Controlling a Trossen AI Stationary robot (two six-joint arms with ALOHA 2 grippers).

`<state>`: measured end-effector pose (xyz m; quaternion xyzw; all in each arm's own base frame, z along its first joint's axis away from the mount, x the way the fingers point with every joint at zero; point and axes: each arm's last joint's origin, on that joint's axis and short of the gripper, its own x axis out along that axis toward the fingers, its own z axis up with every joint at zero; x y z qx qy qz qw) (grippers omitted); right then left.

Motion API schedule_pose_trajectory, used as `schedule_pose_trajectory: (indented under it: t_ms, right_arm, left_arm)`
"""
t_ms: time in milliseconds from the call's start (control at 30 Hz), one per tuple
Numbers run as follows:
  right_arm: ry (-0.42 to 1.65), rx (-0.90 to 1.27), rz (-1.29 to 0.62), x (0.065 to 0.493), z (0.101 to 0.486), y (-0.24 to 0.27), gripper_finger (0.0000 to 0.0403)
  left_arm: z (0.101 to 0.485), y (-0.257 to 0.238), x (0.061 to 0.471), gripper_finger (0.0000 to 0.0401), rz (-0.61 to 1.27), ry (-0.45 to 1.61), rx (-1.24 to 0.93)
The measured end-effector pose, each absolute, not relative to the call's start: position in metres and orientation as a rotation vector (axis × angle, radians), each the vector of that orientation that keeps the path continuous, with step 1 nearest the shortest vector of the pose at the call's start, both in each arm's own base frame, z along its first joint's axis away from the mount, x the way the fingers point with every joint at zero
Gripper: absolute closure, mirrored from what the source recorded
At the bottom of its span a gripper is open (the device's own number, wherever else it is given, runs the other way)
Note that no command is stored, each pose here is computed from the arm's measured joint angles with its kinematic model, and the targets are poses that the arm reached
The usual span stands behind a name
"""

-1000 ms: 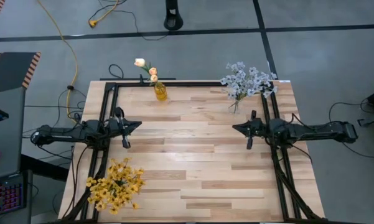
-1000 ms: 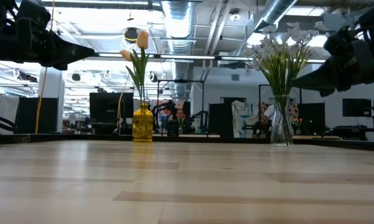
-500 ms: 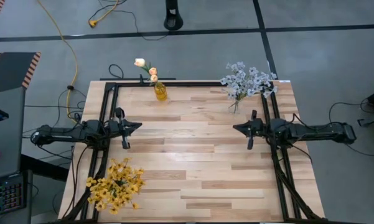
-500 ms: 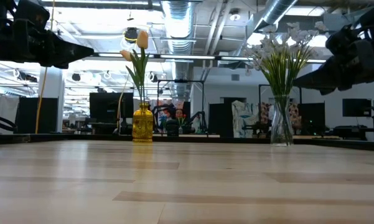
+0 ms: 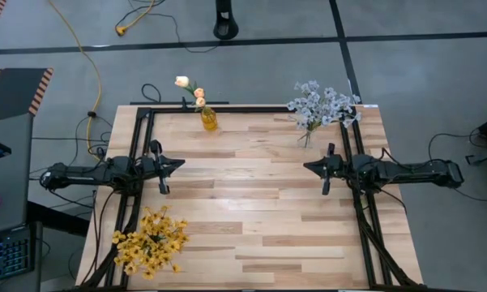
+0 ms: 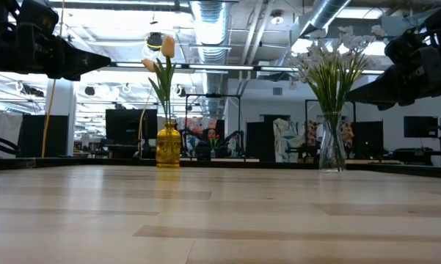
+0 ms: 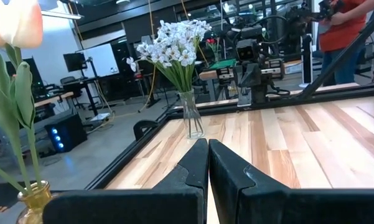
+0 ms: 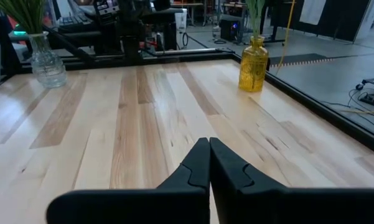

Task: Sort flowers into vase by color
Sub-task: Return to Home Position

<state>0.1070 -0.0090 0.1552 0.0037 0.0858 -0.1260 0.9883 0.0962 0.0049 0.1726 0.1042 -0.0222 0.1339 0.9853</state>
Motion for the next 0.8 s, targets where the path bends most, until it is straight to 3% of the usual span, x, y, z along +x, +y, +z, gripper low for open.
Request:
schedule_pose_trajectory:
  t_ms: [800]
  right_arm:
    - [0.172, 0.008, -0.253, 0.107, 0.1555, -0.009, 0.0365]
  left_arm:
    - [0.1725, 0.005, 0.0962, 0.0401, 0.267, -0.058, 0.113]
